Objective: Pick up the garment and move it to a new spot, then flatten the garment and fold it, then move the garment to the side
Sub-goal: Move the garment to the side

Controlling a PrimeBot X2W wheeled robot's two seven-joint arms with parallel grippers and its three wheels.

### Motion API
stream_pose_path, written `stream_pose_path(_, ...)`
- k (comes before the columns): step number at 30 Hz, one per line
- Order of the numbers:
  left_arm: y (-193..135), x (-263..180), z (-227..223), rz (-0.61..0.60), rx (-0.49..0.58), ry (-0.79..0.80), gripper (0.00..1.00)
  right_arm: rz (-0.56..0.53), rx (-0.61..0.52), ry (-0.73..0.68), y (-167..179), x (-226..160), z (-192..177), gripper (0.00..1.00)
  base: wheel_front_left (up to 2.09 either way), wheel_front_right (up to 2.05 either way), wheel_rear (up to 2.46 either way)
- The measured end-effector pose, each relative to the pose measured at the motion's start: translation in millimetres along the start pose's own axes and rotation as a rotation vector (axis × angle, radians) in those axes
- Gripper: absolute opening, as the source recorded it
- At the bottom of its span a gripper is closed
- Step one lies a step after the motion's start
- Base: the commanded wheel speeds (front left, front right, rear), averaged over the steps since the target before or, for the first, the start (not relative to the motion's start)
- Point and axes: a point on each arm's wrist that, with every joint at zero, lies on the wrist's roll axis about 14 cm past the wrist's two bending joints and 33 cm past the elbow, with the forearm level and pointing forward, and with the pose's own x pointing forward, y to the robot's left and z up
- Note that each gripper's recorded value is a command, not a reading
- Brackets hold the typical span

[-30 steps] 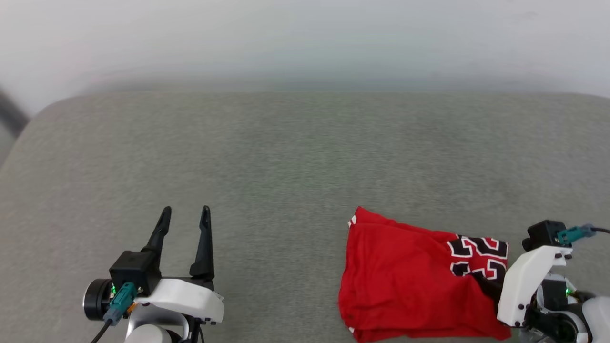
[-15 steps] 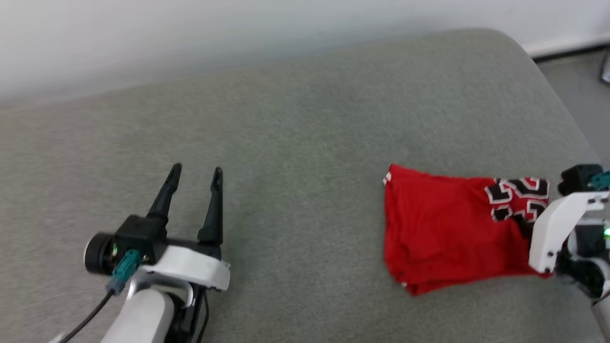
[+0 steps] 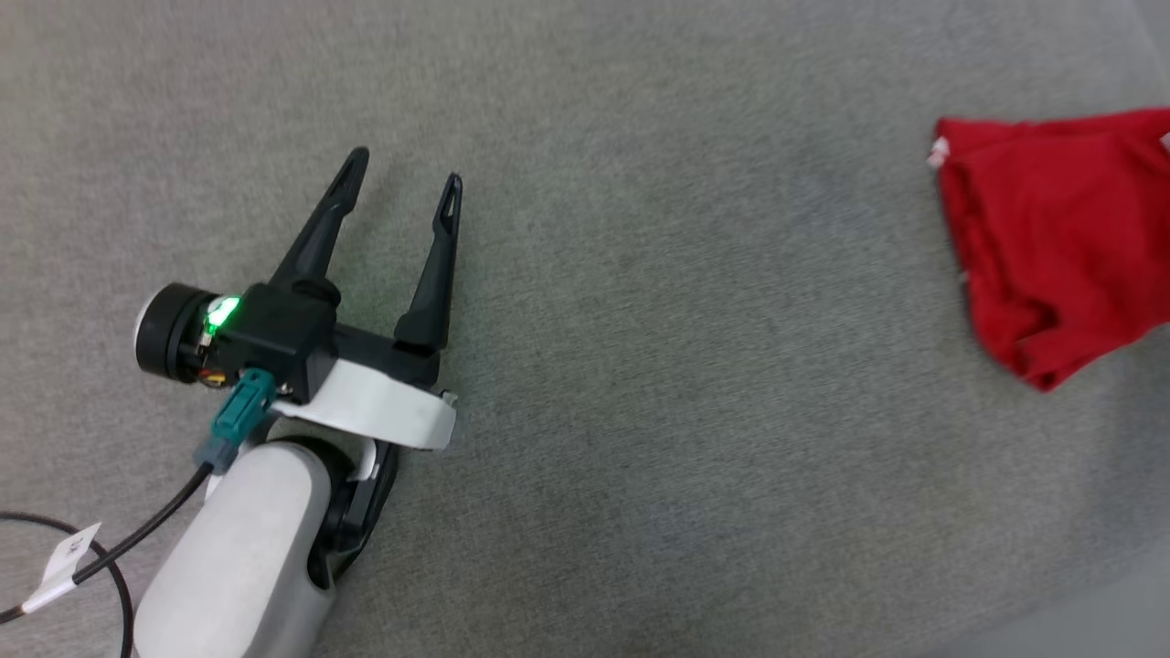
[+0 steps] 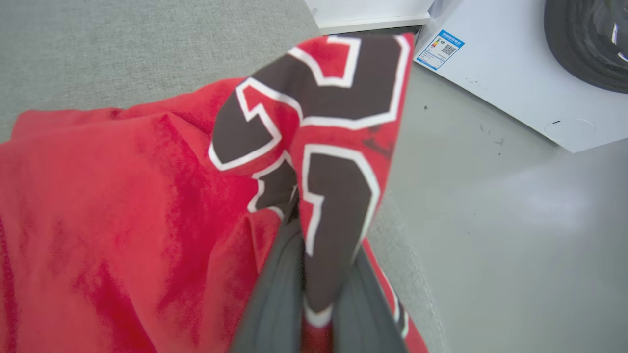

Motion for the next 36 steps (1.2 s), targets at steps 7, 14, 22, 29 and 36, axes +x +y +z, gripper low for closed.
stream_pose_path(7, 7, 6, -30, -0.010, -0.017, 0.045, 1.00, -0.046, -0.045, -0.060, 4, 35, 5, 1.00, 0.00, 0.00, 0.00)
stream_pose_path(14, 6, 10, -31, -0.016, -0.012, 0.049, 1.00, -0.102, 0.003, -0.033, -6, 35, -19, 1.00, 0.00, 0.00, 0.00)
stream_pose_path(22, 0, -3, -16, 0.009, -0.020, 0.037, 1.00, -0.173, 0.071, -0.133, -42, 2, -9, 1.00, 0.00, 0.00, 0.00)
stream_pose_path(29, -3, -31, 6, 0.076, -0.033, 0.023, 1.00, -0.146, 0.094, -0.233, -44, -37, -19, 1.00, 0.00, 0.00, 0.00)
stream_pose_path(36, -1, -65, 29, 0.160, -0.034, 0.002, 1.00, 0.004, 0.149, -0.290, 11, -66, -47, 1.00, 0.00, 0.00, 0.00)
